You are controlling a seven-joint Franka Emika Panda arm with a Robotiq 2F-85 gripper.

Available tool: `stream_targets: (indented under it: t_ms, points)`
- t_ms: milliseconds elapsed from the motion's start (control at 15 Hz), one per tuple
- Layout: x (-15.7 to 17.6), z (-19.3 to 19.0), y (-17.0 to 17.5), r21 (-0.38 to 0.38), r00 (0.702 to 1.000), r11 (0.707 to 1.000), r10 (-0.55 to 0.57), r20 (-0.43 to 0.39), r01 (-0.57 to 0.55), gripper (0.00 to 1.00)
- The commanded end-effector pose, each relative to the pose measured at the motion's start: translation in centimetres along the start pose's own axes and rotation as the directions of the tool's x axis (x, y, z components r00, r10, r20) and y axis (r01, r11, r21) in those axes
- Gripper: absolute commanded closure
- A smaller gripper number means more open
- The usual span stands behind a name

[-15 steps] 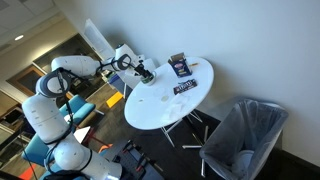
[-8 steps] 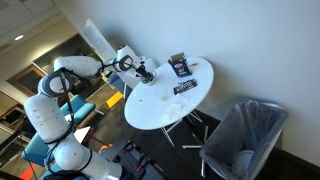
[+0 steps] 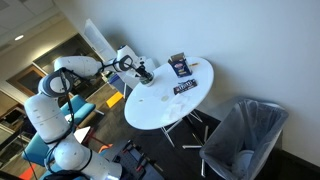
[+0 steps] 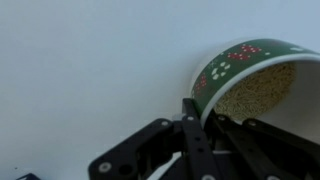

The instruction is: Move the cup to the right of the table

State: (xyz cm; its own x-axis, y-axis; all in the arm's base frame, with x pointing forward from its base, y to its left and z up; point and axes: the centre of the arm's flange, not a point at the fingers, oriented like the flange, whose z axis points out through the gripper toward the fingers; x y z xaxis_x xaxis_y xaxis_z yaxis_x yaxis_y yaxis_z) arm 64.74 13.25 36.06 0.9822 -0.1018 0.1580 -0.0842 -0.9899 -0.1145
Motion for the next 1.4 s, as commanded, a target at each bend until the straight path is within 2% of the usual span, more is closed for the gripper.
stream_targets:
  t_ms: [0,333,600,800,1000,1333]
  points:
    - [-0.2,-2.1,-0.2,-0.037,0.998,0.998,0.059,-0.020,-0.060,0.97]
    - [-0.8,-4.3,1.8,-0.099,0.991,0.987,0.125,-0.040,-0.128,0.97]
    - [-1.5,-5.8,5.2,-0.147,0.977,0.966,0.210,-0.030,-0.212,0.97]
    - [-3.6,-6.9,8.0,-0.177,0.960,0.945,0.280,-0.003,-0.276,0.97]
    - [-6.2,-7.5,10.7,-0.185,0.940,0.925,0.340,0.015,-0.331,0.97]
    - [-9.2,-7.6,13.6,-0.159,0.932,0.919,0.362,-0.018,-0.361,0.97]
